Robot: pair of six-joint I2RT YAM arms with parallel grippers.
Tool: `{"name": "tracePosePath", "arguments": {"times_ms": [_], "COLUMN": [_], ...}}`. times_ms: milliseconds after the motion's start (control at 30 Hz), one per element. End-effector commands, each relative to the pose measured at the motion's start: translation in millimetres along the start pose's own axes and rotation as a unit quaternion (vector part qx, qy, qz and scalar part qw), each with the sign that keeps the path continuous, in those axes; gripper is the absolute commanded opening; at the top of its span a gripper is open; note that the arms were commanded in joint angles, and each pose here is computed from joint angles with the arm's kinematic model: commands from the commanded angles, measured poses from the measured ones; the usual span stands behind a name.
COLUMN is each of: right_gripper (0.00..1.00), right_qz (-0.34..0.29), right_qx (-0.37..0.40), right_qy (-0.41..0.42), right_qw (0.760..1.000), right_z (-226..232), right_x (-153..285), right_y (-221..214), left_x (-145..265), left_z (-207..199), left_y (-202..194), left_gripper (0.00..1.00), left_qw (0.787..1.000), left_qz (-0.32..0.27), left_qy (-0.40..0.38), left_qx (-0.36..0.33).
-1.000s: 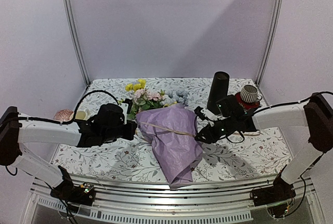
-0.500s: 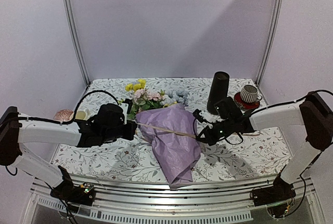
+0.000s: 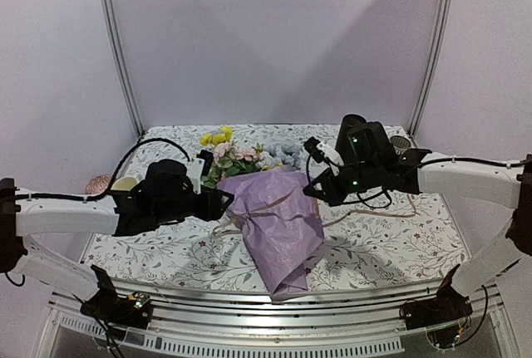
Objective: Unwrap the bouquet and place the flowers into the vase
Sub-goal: Pick up the untied ribbon from the folded wrapping paper, then pass from the right arm to the left, then place the untied ribbon at the center of the board.
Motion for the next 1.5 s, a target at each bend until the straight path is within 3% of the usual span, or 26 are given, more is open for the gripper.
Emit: {"name": "tracePosePath", "arguments": {"times_ms": [0,433,633,833,933,967,1100,1267,1400,1467], "right_gripper": [0.04,0.04,0.05,0.05,0.06,0.08,0.26,0.36,0.5,0.52], "right_qz": [-0.041,-0.09,-0.088,-0.081,-0.082,-0.083,-0.093,-0.109,-0.125,-0.136], "right_qx": [-0.002,0.022,0.028,0.032,0.034,0.035,0.038,0.038,0.035,0.031], "right_qy": [0.048,0.103,0.109,0.112,0.112,0.109,0.08,0.025,-0.022,-0.043], "right_qw": [0.998,0.99,0.99,0.99,0.99,0.99,0.992,0.993,0.991,0.989], "right_z": [19,42,47,49,49,49,45,40,34,31], "right_x": [-1,-15,-14,-16,-17,-17,-14,-4,4,8], "right_y": [31,72,72,69,69,69,70,64,56,53], "left_x": [14,22,-1,-14,-17,-18,-16,16,45,60], "left_z": [-29,-82,-93,-100,-105,-104,-88,-61,-16,8], "left_y": [4,-4,-3,5,9,12,20,32,38,38], "left_gripper": [0.66,0.71,0.66,0.44,0.11,0.0,0.0,0.0,0.0,0.0], "left_qw": [0.996,0.97,0.97,0.974,0.975,0.977,0.989,0.994,0.993,0.989], "left_qz": [-0.02,-0.026,-0.006,-0.012,-0.016,-0.018,-0.04,-0.062,-0.074,-0.077], "left_qy": [-0.077,-0.195,-0.188,-0.17,-0.169,-0.158,-0.071,-0.002,0.086,0.124], "left_qx": [-0.041,-0.143,-0.155,-0.149,-0.146,-0.143,-0.119,-0.094,-0.031,0.012]}}
Point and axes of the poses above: each gripper's point midway between its finger pads, its own x axis back along the fingers, its own z axis along the line the jaws close on, y = z × x, the point moved 8 cm from there along x, back along the fingers, and after that the axes turned 13 degrees about x, right-handed, at the moved point
